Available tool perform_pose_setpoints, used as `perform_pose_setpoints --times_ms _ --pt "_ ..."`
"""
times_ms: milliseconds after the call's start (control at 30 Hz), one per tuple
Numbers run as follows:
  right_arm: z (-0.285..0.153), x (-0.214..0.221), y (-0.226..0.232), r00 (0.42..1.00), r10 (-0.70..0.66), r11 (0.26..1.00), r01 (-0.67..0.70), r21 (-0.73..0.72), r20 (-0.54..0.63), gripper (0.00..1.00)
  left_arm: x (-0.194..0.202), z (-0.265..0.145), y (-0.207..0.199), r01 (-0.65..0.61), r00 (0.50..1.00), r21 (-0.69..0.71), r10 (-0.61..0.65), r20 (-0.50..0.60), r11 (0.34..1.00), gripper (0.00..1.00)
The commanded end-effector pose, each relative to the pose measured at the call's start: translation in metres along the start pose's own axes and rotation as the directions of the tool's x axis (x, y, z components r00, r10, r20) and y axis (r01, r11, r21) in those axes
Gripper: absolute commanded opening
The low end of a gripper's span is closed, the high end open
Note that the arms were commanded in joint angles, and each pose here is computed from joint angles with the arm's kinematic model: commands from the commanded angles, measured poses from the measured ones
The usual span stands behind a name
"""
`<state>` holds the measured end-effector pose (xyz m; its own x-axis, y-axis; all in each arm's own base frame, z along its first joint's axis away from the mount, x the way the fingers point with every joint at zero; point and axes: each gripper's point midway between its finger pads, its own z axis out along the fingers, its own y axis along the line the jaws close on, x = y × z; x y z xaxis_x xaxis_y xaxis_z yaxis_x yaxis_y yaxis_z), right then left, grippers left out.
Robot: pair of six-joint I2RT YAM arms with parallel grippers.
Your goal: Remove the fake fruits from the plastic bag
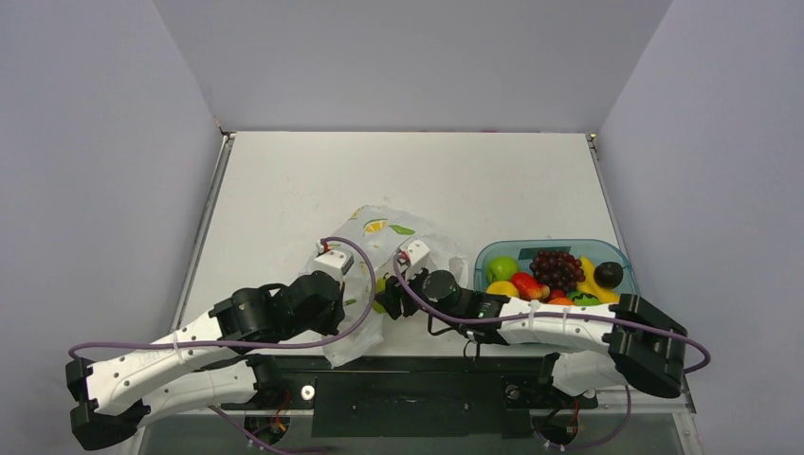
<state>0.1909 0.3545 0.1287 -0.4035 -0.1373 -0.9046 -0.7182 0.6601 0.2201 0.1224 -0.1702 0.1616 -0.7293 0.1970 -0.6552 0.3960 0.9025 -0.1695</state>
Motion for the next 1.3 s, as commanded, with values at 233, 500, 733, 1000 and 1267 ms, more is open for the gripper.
perform_pose_setpoints --times_ms 233,500,733,1000,1267 --pt "-0.059 -0.043 0.014 0.996 -0.049 0.992 0.057 -0.11 0.073 0.0 -0.006 -0.001 -0.001 0.01 1.0 -0.013 -0.009 0.022 1.0 0.0" --pt "-0.113 -0.059 0.0 0.986 -0.16 0.984 0.162 -0.075 0.04 0.0 -0.009 -0.001 0.004 0.016 0.999 -0.043 -0.015 0.032 0.999 0.0" --pt "-0.155 -0.096 -0.024 0.977 -0.072 0.997 0.064 0.045 0.202 0.0 -0.014 -0.01 0.004 0.039 0.996 -0.009 -0.038 0.078 0.999 0.0" --pt "-0.197 -0.128 -0.071 0.914 0.018 0.96 -0.129 0.25 0.405 0.0 -0.013 -0.01 0.003 0.036 0.997 -0.008 -0.035 0.071 0.999 0.0" --pt "-0.246 -0.112 -0.16 0.856 0.034 0.644 -0.413 0.643 0.516 0.0 -0.01 -0.006 0.003 0.027 0.998 -0.023 -0.026 0.057 0.999 0.0"
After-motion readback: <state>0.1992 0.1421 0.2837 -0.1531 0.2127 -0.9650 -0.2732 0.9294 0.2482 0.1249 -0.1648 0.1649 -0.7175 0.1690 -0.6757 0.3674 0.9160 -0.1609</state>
